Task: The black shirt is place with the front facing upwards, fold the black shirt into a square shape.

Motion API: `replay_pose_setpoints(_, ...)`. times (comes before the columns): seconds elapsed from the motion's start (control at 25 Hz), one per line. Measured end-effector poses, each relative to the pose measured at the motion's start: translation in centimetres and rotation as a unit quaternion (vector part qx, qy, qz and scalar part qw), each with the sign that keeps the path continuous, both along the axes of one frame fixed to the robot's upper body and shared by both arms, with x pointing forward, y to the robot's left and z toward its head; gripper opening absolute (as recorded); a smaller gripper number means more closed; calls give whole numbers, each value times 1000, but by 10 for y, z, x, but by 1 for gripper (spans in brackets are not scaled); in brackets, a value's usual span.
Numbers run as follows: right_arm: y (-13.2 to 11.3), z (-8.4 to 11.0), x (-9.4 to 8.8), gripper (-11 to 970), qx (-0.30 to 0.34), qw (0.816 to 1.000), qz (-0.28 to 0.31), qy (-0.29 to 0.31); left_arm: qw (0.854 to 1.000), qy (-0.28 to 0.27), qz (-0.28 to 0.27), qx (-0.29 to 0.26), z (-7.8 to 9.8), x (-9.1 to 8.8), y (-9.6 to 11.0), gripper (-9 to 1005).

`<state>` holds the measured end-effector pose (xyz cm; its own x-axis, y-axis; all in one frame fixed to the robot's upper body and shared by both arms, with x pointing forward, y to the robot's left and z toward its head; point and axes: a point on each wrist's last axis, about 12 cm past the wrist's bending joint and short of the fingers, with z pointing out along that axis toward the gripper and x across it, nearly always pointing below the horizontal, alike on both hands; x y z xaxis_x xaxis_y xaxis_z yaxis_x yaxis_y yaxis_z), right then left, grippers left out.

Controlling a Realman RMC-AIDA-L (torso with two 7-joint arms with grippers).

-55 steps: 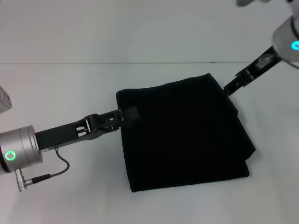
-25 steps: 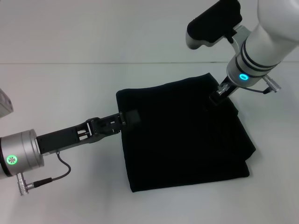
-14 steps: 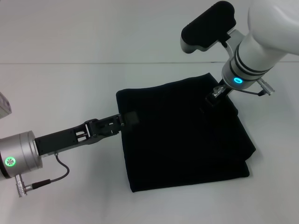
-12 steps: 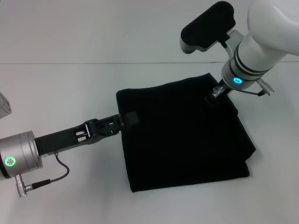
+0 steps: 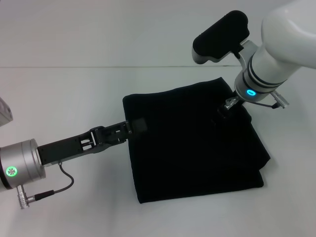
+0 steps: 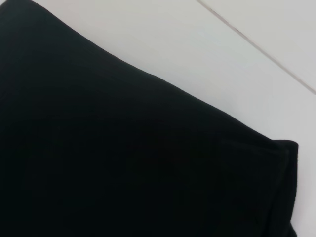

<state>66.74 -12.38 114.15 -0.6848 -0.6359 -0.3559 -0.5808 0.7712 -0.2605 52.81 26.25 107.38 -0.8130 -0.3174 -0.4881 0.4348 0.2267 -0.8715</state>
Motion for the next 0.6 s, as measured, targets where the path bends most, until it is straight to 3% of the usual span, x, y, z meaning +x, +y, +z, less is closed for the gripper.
replay_pose_setpoints(0.6, -3, -7, -2, 884, 6, 1000, -2, 8, 1000, -1, 0, 0, -1, -1, -1, 729)
